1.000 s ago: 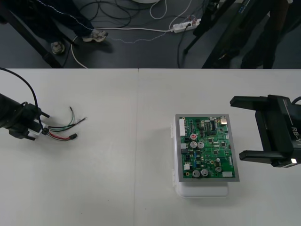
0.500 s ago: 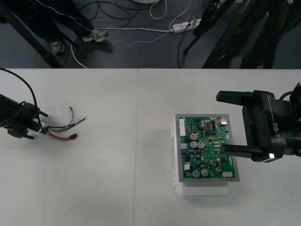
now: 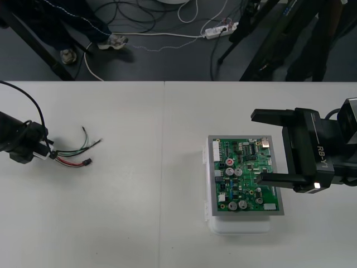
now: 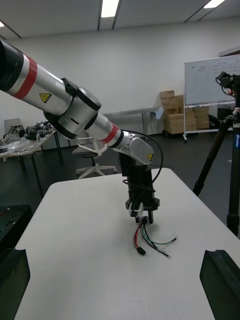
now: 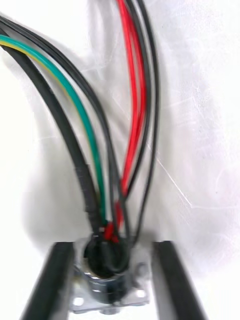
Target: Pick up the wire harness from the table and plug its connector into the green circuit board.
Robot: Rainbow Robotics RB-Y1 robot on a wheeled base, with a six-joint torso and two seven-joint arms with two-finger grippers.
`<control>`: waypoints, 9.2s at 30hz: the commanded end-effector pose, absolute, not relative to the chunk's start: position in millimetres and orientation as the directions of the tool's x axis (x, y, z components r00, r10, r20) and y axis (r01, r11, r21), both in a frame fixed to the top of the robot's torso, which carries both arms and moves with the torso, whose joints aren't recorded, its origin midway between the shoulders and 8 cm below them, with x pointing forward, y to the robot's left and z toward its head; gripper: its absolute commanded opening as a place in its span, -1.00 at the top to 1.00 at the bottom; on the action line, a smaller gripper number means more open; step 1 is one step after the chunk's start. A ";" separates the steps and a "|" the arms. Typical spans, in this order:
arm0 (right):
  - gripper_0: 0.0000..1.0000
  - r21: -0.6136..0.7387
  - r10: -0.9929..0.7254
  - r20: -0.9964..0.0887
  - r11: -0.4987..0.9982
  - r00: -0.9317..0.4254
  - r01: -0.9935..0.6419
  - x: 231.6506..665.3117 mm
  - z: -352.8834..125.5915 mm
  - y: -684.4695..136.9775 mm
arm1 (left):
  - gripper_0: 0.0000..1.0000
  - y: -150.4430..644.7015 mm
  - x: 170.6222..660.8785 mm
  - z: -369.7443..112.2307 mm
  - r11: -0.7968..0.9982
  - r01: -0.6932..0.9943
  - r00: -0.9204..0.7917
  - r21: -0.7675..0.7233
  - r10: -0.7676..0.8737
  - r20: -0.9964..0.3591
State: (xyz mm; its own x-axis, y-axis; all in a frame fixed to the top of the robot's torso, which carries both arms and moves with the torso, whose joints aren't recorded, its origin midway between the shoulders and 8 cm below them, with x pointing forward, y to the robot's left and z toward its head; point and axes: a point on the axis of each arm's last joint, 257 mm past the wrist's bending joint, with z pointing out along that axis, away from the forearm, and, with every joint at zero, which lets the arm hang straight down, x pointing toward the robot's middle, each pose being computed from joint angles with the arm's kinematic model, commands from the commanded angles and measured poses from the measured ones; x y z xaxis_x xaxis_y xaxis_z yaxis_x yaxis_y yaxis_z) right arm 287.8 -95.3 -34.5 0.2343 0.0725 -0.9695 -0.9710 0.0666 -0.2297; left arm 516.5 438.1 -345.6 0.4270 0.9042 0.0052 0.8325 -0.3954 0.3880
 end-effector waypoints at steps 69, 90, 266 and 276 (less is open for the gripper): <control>-1.00 -0.225 0.079 -0.971 0.026 0.226 -0.974 278.8 -23.8 -86.6 | 1.00 310.5 459.7 -97.9 -0.156 0.964 0.255 0.215 0.776 -0.577; -1.00 -0.204 0.090 -0.974 0.025 0.206 -0.979 277.7 -17.1 -91.6 | 1.00 204.4 415.8 -34.2 -0.142 0.988 0.135 0.060 0.604 -0.786; -1.00 -0.037 0.297 -0.939 -0.585 -0.171 -0.810 249.9 79.0 -49.8 | 1.00 10.8 171.5 -26.8 -0.369 0.779 -0.446 -0.507 0.244 -0.861; 1.00 -0.038 0.298 -0.939 -0.584 -0.170 -0.811 250.1 79.3 -50.0 | 1.00 9.2 168.5 -28.2 -0.378 0.770 -0.449 -0.514 0.251 -0.858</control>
State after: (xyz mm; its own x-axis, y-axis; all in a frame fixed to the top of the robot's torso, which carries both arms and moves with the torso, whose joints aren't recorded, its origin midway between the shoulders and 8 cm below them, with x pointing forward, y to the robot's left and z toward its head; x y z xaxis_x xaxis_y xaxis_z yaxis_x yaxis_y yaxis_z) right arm 262.5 -52.0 68.6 -0.1542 0.3268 -0.9324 -0.8445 -0.5335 -0.0473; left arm 187.5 14.2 -26.2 -0.5146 0.2529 -0.8193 0.7598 -0.3084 -0.5724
